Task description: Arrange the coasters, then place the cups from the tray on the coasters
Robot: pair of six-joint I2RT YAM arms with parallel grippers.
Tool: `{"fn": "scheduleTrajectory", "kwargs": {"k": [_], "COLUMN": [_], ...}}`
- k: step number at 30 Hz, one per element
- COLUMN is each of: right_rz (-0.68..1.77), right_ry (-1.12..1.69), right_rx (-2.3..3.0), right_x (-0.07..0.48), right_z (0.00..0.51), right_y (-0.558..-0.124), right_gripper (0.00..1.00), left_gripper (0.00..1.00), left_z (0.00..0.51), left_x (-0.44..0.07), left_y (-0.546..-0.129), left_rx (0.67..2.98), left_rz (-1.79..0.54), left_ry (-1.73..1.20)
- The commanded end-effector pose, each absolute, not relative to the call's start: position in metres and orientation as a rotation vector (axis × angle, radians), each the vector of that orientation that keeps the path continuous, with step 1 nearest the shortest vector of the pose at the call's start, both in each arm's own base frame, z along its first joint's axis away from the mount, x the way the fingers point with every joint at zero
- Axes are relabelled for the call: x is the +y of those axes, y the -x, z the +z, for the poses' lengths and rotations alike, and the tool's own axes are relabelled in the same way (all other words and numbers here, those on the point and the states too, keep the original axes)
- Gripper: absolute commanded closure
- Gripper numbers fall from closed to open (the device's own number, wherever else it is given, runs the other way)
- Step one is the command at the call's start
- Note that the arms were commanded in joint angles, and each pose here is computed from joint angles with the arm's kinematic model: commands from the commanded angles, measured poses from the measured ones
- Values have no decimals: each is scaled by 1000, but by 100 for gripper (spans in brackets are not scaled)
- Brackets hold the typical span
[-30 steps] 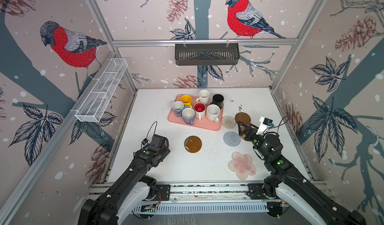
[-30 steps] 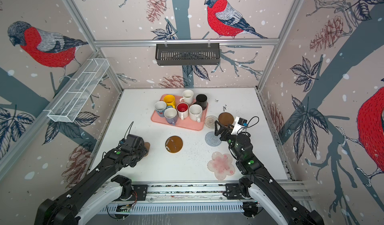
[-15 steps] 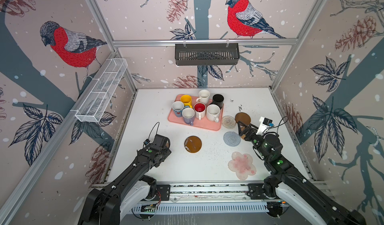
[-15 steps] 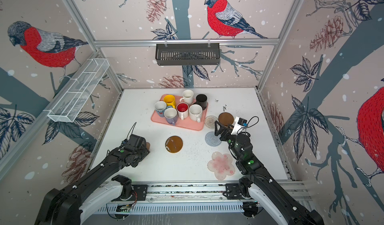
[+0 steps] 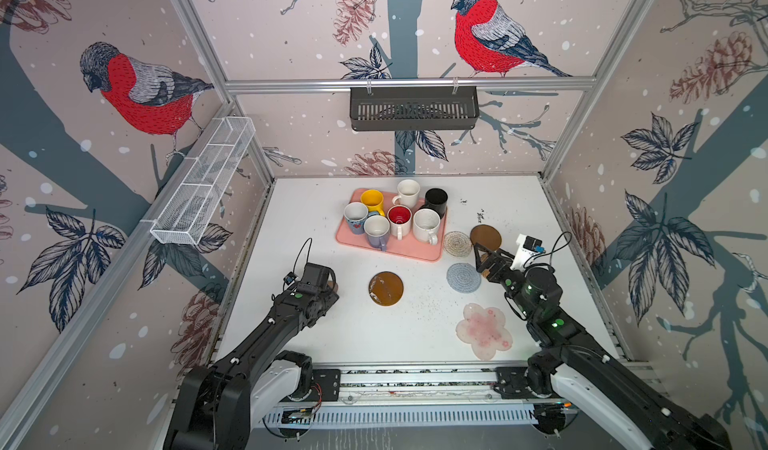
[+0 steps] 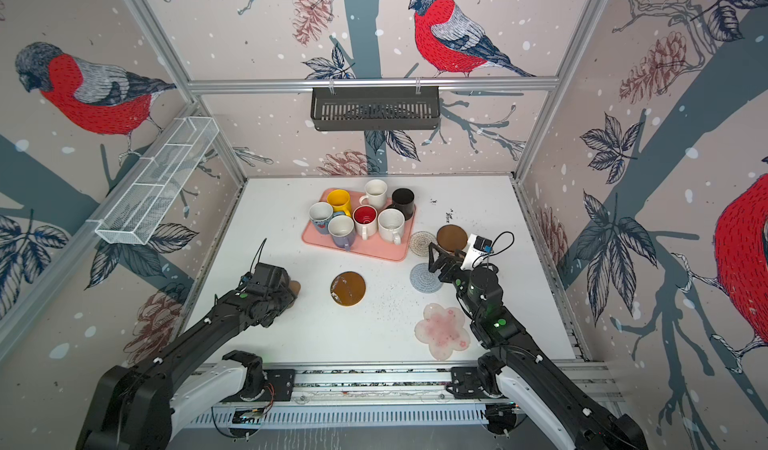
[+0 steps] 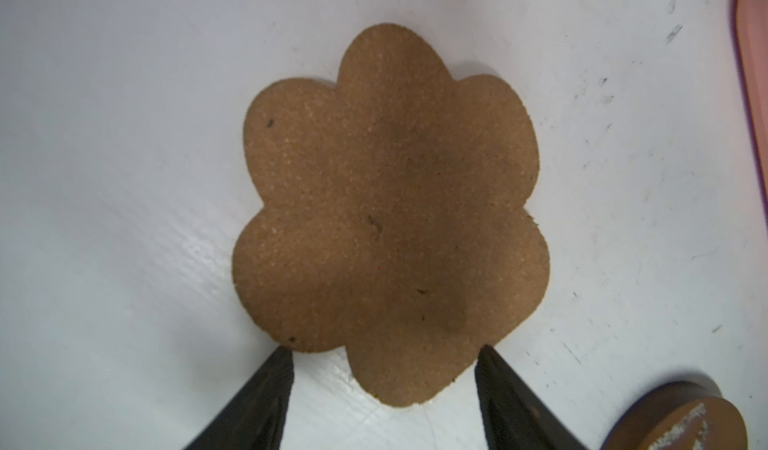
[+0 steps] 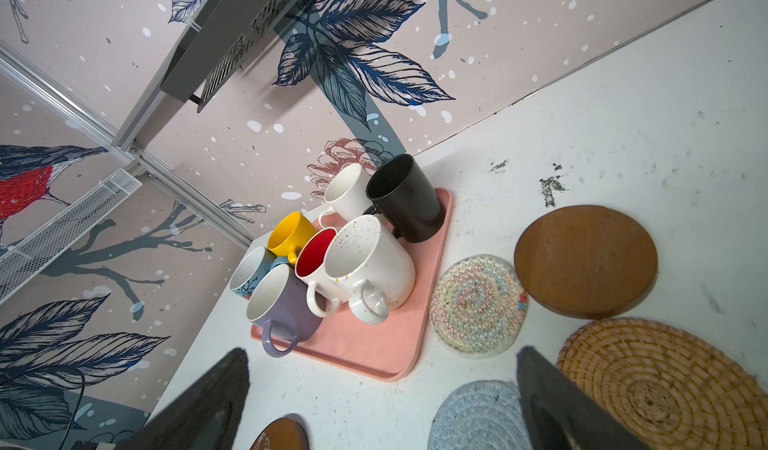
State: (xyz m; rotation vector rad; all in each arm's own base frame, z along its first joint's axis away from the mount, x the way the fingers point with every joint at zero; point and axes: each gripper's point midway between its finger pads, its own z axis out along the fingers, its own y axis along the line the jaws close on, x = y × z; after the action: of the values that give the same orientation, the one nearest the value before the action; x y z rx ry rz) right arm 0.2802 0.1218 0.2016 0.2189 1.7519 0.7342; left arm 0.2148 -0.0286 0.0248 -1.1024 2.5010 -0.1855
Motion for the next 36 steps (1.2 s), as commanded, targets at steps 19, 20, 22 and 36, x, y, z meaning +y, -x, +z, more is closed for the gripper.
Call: {"fn": "scheduleTrajectory", "kwargs": {"k": [19,20,22,36], "right_rz": [755,758,775,829], "right_ry": [-142,-130,-85,131], "right_rx": [1757,1773,1809,2123], "right_x": [134,137,145,196], "right_z": [219,219,222,190], "right_y": [-284,-284,-284,-233], "right_gripper": [3,4,5,22], "left_gripper": [12,12,9,3], "left_z": [85,91,109,210], "left_x": [-25,-25,-27,-54], "left_y": [-245,-246,-251,-276], "left_rx": [2428,2422,2407,2120], "left_rz": [-218,-223,-235,-482], "left_ry": [930,907,844,486]}}
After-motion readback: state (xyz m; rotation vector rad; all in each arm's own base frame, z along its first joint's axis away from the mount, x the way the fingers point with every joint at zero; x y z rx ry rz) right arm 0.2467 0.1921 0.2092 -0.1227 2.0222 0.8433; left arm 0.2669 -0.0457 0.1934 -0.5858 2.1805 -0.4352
